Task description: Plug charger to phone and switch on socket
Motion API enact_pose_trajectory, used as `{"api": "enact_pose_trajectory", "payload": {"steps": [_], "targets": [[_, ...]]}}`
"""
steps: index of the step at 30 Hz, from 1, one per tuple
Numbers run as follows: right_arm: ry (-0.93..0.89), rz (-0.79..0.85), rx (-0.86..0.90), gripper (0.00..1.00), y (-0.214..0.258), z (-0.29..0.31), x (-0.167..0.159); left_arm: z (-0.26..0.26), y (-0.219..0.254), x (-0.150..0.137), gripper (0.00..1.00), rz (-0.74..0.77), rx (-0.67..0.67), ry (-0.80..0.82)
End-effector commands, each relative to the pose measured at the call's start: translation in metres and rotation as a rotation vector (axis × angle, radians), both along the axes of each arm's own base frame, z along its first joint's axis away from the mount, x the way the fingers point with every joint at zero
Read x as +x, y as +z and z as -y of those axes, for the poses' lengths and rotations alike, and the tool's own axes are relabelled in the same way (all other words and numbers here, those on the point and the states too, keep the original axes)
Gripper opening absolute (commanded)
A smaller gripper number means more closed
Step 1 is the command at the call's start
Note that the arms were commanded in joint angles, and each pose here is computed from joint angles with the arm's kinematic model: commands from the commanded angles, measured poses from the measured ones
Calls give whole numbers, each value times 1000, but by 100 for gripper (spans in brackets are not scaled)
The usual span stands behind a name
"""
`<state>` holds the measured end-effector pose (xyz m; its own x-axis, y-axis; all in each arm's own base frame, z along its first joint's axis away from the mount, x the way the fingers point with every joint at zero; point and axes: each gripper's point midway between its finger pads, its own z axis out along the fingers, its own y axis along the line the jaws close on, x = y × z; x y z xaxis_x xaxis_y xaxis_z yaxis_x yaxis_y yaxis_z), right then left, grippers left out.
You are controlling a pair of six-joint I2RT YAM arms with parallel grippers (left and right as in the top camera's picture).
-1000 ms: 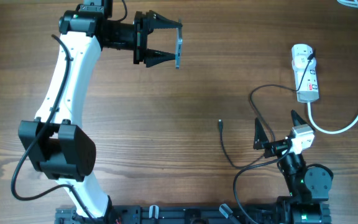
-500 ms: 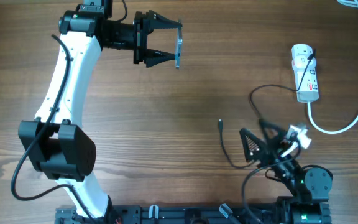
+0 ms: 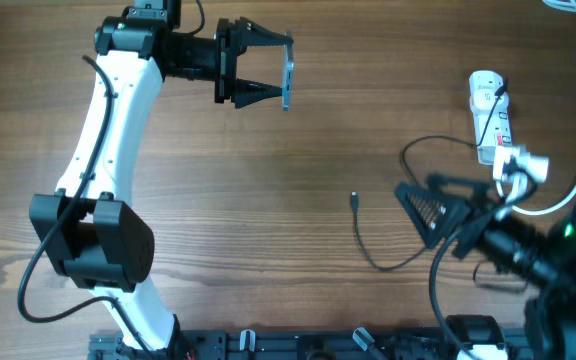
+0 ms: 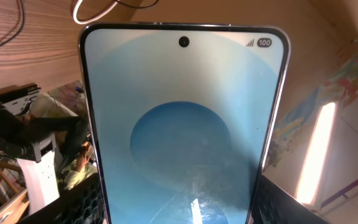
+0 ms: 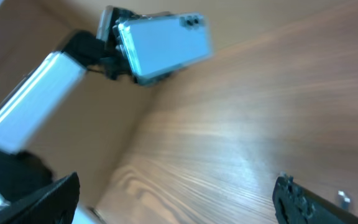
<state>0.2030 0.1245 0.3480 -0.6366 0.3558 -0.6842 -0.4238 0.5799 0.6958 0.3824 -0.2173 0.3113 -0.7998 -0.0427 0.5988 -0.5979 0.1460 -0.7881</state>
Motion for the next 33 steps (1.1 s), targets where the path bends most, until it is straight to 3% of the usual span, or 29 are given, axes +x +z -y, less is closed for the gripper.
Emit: {"api": "enact_pose_trajectory", "payload": {"steps": [1, 5, 10, 12, 18, 24, 28, 30, 33], "targets": [[202, 45, 53, 100, 26, -22, -9, -3, 21, -8, 66, 33, -33, -6], [-66, -127, -207, 99, 4, 6, 15, -3, 21, -8, 66, 33, -33, -6], [-171, -399, -614, 100, -5, 6, 28, -3, 21, -8, 66, 33, -33, -6], [-142, -383, -702, 99, 0, -18, 41, -3, 21, -8, 66, 33, -33, -6], [-56, -201, -733, 99, 28, -116, 66, -4, 10, -2, 67, 35, 28, 25], [-183, -149, -666, 99, 28, -151, 106, -1, 9, -4, 66, 29, 34, 19], [-277, -157, -714, 87, 9, -154, 129, 0, 9, -4, 66, 4, 35, 21], [-325, -135, -727, 72, 8, -153, 140, 0, 9, -4, 67, 4, 35, 21], [-335, -138, -739, 68, -1, -158, 148, 1, 9, -5, 67, 5, 35, 20]]}}
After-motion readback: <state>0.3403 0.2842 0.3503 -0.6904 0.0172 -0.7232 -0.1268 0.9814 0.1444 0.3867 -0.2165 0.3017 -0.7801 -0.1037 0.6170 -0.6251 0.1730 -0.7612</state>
